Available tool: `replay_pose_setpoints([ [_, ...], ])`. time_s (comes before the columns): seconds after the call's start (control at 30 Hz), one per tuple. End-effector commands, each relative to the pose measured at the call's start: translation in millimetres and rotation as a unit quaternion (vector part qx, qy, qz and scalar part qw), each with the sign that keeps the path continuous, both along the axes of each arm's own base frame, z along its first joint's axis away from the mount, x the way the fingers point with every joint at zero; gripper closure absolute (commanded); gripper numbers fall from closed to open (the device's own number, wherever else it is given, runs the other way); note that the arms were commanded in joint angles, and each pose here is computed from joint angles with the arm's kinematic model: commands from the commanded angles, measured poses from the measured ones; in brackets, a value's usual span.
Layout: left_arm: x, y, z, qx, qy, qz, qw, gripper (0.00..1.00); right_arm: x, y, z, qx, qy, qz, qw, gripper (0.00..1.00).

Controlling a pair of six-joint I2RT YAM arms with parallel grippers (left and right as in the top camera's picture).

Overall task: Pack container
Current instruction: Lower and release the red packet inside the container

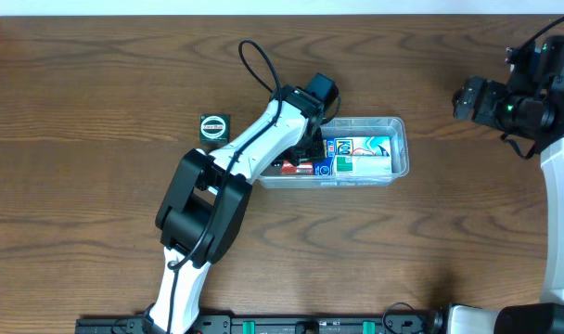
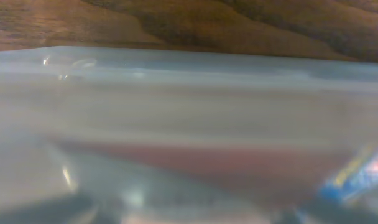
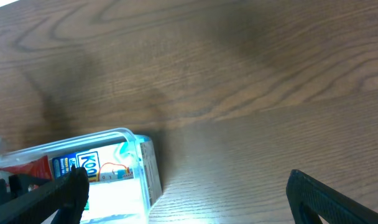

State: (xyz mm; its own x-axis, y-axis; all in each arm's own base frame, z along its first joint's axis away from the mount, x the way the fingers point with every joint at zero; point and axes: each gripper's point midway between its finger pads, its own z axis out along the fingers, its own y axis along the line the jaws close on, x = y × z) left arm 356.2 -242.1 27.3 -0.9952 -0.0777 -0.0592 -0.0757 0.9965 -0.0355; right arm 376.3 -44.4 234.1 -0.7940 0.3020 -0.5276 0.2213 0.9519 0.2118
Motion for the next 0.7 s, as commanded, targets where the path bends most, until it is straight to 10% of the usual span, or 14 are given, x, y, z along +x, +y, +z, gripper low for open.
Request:
replay_pose_setpoints([
  [0.0, -4.0, 1.7, -6.4, 0.008, 0.008, 0.006, 1.0, 0.34, 0.3, -2.7, -1.1, 0.003, 0.002, -0.008, 1.0, 0.01],
  [0.67, -3.8, 1.8, -6.4, 0.008, 0.007, 0.004, 1.0, 0.24, 0.3, -2.7, -1.0, 0.003, 0.002, -0.008, 1.0, 0.01],
])
